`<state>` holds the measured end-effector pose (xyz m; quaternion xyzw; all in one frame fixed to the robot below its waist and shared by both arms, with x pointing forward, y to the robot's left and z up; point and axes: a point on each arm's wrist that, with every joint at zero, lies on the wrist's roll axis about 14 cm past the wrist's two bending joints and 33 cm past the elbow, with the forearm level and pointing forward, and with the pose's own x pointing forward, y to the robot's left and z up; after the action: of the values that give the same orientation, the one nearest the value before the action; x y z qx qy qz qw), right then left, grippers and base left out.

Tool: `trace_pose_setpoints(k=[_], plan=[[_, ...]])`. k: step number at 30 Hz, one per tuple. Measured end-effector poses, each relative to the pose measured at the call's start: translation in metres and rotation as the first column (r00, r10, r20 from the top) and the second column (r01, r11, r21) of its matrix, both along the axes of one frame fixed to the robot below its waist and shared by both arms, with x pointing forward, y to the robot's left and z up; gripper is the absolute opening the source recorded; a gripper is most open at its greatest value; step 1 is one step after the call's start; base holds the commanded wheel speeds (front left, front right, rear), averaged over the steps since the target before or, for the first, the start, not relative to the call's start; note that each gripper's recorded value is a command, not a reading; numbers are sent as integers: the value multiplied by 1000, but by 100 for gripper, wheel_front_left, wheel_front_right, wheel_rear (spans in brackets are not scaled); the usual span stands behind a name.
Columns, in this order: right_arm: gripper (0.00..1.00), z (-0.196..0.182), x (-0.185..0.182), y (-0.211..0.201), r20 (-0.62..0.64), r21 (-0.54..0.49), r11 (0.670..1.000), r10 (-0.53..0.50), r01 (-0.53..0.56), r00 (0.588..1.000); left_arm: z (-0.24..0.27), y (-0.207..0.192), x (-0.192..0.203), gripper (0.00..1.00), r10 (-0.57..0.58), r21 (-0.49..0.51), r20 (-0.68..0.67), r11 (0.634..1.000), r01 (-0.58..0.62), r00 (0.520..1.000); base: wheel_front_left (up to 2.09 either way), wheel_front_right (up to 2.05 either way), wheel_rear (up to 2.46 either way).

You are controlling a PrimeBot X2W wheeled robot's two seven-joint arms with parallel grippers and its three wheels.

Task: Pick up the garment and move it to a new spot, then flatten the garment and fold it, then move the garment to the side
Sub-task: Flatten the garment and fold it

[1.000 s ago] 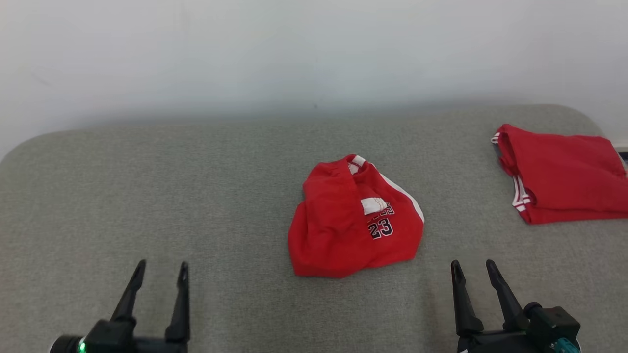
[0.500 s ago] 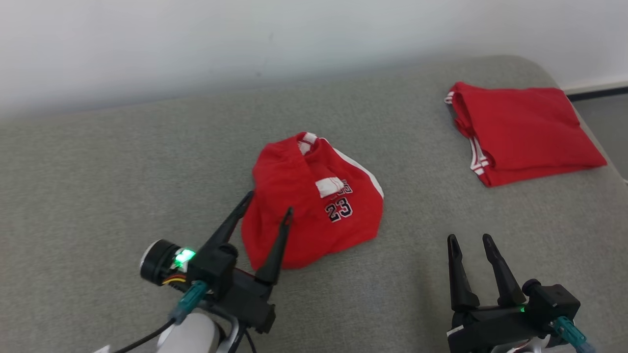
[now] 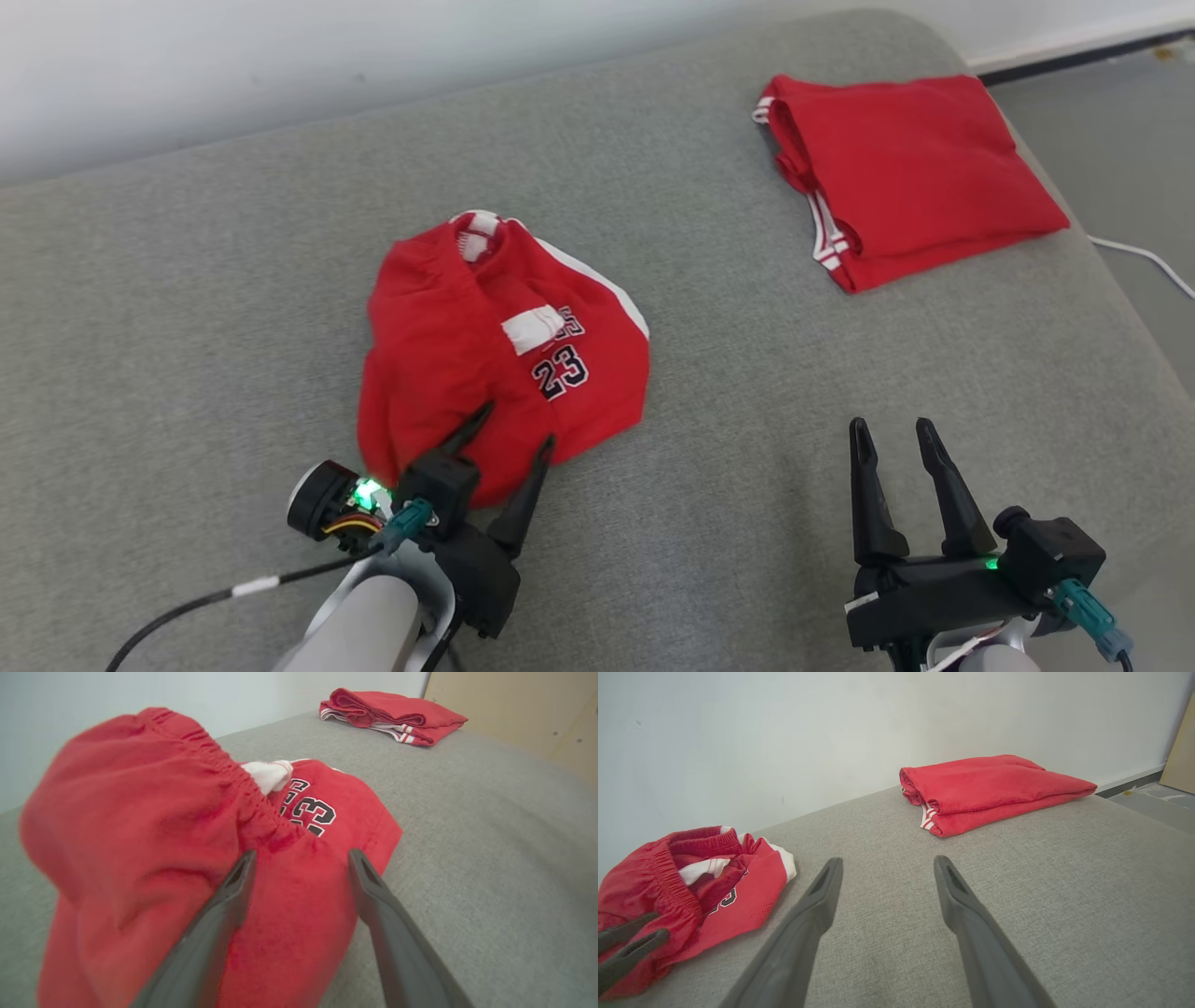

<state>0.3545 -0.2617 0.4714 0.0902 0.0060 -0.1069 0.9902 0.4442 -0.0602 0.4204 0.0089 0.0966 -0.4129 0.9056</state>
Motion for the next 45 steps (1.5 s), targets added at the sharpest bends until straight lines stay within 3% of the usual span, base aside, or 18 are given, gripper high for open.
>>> trace_pose_setpoints(k=[3,4,6,7,15,22,26,31,35,38,45], plan=[[100,0,-1,-3,-3,-3,1000,-10,10,1000,-12,-3,-2,100,-17,31,-26,999,18,1000,0,0,0],[100,0,-2,-4,-3,-4,1000,-14,14,1000,-16,-5,-3,85,-19,39,-45,999,21,999,0,0,0],[100,1,-3,-7,-2,-6,1000,-22,22,1000,-16,-9,0,11,-21,41,-49,999,23,999,0,0,0],[100,1,-3,-8,0,-7,1000,-24,24,1000,-15,-10,3,0,-20,42,-45,999,22,999,0,0,0],[100,2,-4,-5,7,2,1000,-19,19,1000,31,-32,5,0,-45,-53,42,997,47,998,0,0,0],[100,1,5,12,13,10,999,37,-37,999,122,-44,-1,0,-20,-277,191,958,74,981,0,0,0],[100,1,12,25,18,11,997,78,-78,997,157,-24,-2,0,72,-366,234,930,19,970,0,0,0],[100,2,22,44,26,12,990,140,-140,990,149,33,4,0,258,-397,173,902,-172,951,0,0,0],[100,3,28,57,30,12,983,185,-185,982,124,95,3,0,430,-383,94,848,-366,898,0,0,0],[100,4,32,65,32,7,977,213,-214,976,103,138,-6,0,548,-374,14,778,-504,836,0,0,0],[100,5,38,76,36,-7,966,257,-257,966,49,194,-44,0,688,-308,-150,651,-694,711,0,0,0]])
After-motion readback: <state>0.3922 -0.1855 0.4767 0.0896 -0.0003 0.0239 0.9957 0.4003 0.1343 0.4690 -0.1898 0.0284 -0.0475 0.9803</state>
